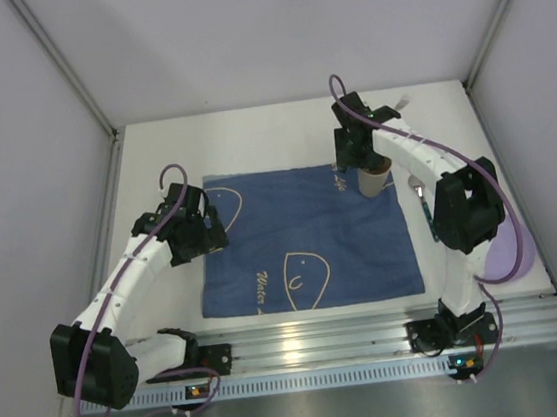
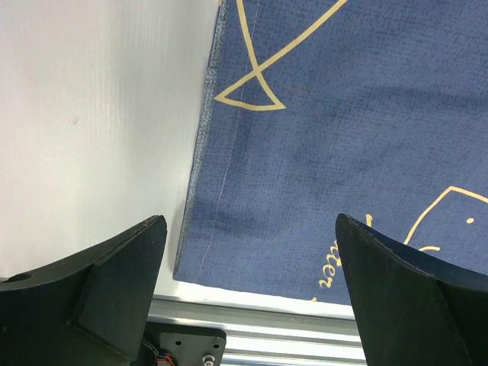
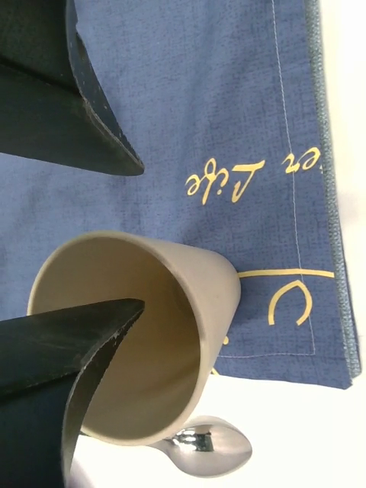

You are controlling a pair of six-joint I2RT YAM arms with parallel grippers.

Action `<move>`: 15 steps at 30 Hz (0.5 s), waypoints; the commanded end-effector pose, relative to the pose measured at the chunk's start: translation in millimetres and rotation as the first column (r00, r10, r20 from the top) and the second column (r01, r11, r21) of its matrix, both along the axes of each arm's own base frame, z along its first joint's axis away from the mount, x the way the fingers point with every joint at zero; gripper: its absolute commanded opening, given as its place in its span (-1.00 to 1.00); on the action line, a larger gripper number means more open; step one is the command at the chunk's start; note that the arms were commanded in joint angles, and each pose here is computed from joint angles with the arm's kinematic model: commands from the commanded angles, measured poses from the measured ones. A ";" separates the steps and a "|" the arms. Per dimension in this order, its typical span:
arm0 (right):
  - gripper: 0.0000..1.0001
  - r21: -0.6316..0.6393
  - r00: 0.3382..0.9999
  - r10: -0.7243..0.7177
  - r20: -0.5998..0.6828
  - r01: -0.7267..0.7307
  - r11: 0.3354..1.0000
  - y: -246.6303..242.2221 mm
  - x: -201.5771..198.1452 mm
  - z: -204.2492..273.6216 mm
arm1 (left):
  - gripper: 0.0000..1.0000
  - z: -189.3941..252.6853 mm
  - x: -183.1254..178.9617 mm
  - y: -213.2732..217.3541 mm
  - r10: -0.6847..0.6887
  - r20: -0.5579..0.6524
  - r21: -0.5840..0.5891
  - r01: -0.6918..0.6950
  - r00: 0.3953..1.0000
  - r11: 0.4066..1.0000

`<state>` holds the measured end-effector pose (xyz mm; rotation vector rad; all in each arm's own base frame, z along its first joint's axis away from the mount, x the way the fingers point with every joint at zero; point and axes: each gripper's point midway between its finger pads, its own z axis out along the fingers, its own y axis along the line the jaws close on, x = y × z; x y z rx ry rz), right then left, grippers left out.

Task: Set the dinner table for one person

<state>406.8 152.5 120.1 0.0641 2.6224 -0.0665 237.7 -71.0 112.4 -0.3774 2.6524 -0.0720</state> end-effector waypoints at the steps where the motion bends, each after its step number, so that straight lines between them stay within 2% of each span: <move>1: 0.34 0.019 0.993 -0.001 0.116 -0.001 1.000 2.3 8.4 50.9 | 0.95 0.4 -2.4 2.2 0.012 0.003 0.002 -0.012 1.000 1.000; 3: 0.44 0.021 0.988 -0.008 0.155 0.004 1.000 -0.7 7.3 78.8 | 0.95 -0.2 -2.5 1.9 0.009 0.000 0.004 -0.009 1.000 1.000; 4: 0.66 0.024 0.980 -0.024 0.195 0.019 1.000 -6.7 5.7 100.2 | 0.95 0.0 -1.8 1.8 0.009 0.003 0.002 -0.009 1.000 1.000; 7: 0.96 0.024 0.968 -0.054 0.247 0.049 0.998 -20.0 -0.9 126.1 | 0.95 -0.5 -2.2 0.7 0.004 0.003 -0.001 -0.004 1.000 1.000; 11: 1.00 0.067 0.944 -0.177 0.278 0.165 0.984 -69.9 -25.4 143.0 | 0.94 1.8 -2.2 0.6 0.004 0.018 -0.005 -0.004 1.000 1.000; 15: 0.96 0.098 0.915 -0.328 0.234 0.314 0.944 -125.3 -50.2 114.5 | 0.93 2.9 -2.7 -1.1 -0.004 0.034 -0.011 0.004 0.999 1.000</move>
